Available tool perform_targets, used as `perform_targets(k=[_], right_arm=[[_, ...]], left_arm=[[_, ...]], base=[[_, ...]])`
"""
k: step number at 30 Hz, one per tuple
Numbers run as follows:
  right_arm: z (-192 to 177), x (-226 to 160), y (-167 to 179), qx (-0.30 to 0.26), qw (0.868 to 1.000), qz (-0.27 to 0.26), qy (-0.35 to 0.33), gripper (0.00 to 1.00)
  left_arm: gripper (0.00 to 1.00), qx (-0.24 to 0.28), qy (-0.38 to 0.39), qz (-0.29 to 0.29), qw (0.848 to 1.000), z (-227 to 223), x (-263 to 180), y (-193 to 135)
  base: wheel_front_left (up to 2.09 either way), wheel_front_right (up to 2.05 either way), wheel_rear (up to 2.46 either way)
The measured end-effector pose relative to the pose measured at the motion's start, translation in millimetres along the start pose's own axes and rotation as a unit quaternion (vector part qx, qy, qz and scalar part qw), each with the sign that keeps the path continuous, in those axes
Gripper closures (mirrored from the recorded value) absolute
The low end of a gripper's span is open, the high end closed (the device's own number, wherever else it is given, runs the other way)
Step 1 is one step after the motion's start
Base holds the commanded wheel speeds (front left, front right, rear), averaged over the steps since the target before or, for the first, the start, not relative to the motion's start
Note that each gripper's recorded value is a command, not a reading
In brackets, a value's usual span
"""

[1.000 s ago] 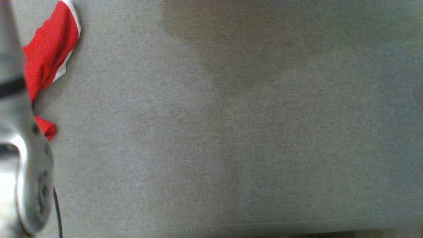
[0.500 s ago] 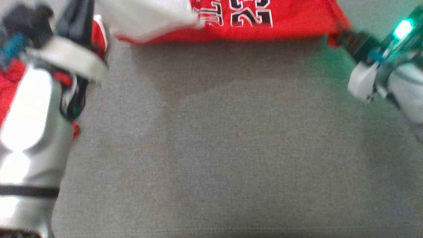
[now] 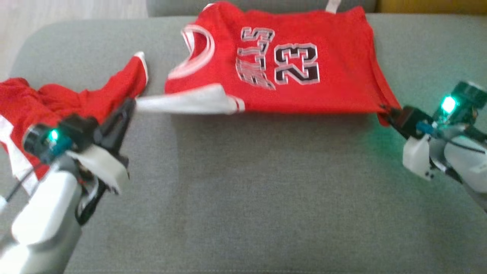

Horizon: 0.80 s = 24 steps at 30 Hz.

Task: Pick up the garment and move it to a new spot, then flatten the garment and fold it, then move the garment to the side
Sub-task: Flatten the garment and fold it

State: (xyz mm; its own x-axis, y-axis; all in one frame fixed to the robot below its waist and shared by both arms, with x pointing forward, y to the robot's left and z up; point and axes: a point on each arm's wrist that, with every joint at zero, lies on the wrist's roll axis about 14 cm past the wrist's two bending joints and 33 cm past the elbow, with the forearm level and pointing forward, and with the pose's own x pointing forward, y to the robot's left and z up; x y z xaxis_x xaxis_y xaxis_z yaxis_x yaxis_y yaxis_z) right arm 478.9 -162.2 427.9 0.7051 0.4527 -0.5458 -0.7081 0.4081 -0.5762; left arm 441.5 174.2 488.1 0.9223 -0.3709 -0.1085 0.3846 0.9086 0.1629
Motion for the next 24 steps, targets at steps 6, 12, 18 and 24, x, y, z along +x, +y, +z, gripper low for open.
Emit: perform_targets(k=[6,12,18,24], right_arm=[[-8,-24,23,0.001,1.0,0.015,0.022,1.0],[-11,-46,47,0.004,0.999,0.037,0.038,1.0],[-13,-68,57,0.003,0.997,0.046,0.054,1.0],[-14,-84,59,0.011,0.996,0.051,0.068,1.0]], left_arm=[[1.0,-0.006,0.031,-0.029,0.999,-17,-35,-23],[1.0,-0.036,0.072,-0.074,0.994,-29,-67,-53],[1.0,-0.058,0.111,-0.108,0.986,-34,-98,-68],[1.0,-0.078,0.142,-0.135,0.978,-38,-119,-80]], base=[[0.0,0.0,0.0],[0.0,0.0,0.0],[0.0,0.0,0.0],[0.0,0.0,0.0]])
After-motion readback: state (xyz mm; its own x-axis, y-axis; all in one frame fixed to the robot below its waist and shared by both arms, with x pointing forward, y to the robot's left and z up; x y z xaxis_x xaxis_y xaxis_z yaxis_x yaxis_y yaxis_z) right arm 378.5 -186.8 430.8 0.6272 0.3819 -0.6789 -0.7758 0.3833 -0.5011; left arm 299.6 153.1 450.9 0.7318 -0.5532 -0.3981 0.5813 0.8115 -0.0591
